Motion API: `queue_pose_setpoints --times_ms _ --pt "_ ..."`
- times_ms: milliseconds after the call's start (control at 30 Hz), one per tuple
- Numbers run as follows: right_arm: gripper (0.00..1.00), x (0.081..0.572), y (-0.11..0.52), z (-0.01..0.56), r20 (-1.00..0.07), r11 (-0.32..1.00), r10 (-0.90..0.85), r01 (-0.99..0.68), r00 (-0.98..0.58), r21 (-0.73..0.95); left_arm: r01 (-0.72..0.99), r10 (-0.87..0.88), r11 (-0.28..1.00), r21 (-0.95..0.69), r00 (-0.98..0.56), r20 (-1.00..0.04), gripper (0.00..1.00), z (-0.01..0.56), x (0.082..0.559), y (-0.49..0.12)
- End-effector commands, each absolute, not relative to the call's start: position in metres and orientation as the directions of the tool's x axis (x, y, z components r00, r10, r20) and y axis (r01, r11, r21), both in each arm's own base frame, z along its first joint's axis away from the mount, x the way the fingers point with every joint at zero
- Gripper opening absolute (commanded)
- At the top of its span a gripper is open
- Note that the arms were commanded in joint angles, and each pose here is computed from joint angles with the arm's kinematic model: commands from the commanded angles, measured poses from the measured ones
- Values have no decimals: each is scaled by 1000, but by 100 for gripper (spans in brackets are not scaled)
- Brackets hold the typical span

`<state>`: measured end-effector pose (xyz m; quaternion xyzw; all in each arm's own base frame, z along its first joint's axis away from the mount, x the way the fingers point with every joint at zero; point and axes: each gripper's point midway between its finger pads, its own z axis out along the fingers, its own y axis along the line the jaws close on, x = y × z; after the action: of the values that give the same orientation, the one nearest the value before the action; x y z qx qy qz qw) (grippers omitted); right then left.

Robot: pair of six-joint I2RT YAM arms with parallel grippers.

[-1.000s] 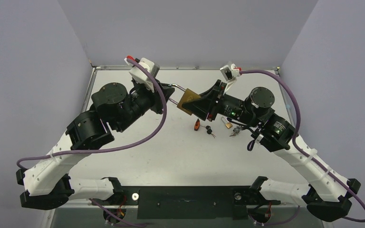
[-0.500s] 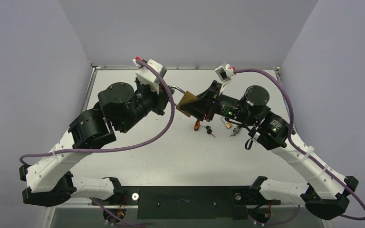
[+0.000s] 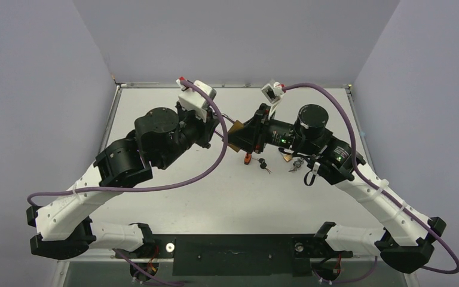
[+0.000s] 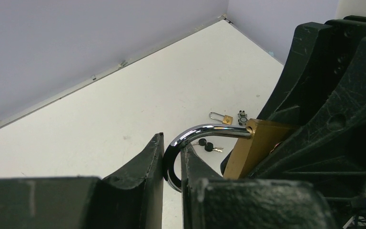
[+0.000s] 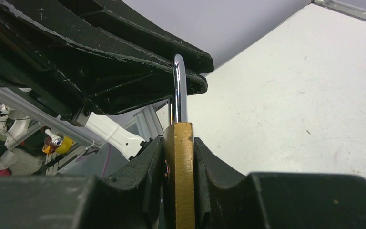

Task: Lock with the key
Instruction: Lock the lock.

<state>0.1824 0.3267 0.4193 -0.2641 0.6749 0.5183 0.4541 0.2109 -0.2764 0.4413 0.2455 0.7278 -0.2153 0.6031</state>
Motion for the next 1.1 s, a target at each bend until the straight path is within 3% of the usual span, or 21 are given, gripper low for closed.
queue_pose_setpoints --times_ms 0,167,467,633,1067 --pt "0 246 351 478 -888 370 384 -840 -252 398 896 106 179 -407 -429 -897 0 419 65 -397" --pt "0 254 334 499 -838 358 490 -822 -239 443 841 -68 192 -506 -503 -862 0 441 85 -387" --pt "0 256 344 496 -850 370 460 -816 -254 444 858 -88 142 -494 -486 -869 0 459 80 -397" --pt "0 264 342 486 -852 409 455 -789 -259 458 869 -29 93 -486 -485 -874 0 459 67 -412" --pt "0 277 349 508 -857 419 445 -786 -257 454 884 233 121 -452 -468 -852 0 398 35 -426"
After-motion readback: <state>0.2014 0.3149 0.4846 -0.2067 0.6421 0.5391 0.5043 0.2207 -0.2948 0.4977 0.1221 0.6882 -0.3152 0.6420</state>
